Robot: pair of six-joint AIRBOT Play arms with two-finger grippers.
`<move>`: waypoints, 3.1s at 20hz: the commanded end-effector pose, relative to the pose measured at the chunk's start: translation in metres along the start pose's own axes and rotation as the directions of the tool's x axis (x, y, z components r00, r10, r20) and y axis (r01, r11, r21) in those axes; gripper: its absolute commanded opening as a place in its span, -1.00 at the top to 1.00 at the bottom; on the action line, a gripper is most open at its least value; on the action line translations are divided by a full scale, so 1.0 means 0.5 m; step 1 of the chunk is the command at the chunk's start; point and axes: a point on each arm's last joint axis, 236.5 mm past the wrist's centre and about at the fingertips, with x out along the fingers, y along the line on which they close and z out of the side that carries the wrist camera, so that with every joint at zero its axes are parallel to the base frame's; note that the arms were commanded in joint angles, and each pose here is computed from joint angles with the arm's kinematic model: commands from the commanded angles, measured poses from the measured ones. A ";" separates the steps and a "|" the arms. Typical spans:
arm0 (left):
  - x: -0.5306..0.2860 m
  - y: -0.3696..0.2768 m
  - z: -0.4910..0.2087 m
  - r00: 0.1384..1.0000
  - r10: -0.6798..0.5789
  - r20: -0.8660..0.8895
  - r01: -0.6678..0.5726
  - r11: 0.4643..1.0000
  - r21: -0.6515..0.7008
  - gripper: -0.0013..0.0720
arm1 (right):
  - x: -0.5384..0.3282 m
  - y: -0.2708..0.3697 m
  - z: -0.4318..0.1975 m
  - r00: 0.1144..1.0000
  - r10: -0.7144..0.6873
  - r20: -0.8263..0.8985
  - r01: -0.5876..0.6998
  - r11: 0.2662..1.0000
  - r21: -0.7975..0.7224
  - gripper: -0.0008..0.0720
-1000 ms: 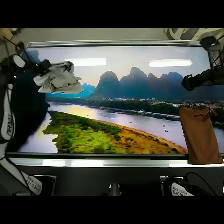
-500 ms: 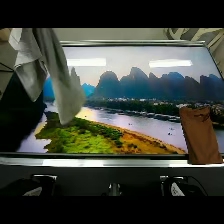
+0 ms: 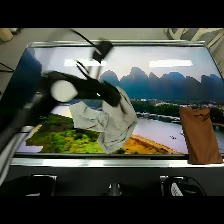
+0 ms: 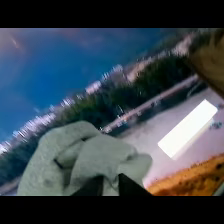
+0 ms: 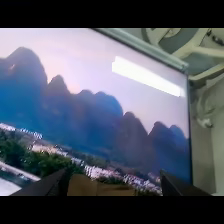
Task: Fold the shirts.
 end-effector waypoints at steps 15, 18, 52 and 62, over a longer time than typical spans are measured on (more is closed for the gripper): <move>-0.073 0.407 -0.501 0.848 -0.137 -0.512 -0.288 0.692 -0.662 -1.00 | 0.385 0.516 -0.215 0.415 0.858 -0.301 -0.822 0.496 0.281 -0.94; -0.028 0.382 -0.534 0.866 -0.183 -0.466 -0.251 0.646 -0.721 -1.00 | 0.385 0.572 -0.193 0.419 0.858 -0.298 -0.846 0.488 0.216 -0.96; -1.057 0.212 0.161 0.272 0.586 0.763 -0.458 0.776 -0.433 0.87 | -0.091 0.069 0.059 0.994 0.084 0.069 -0.079 0.994 -0.073 0.92; -0.588 0.484 -0.053 0.676 0.668 0.312 -0.489 0.723 -0.488 0.87 | 0.278 0.247 -0.176 0.810 0.337 -0.480 -0.391 0.920 -0.015 0.91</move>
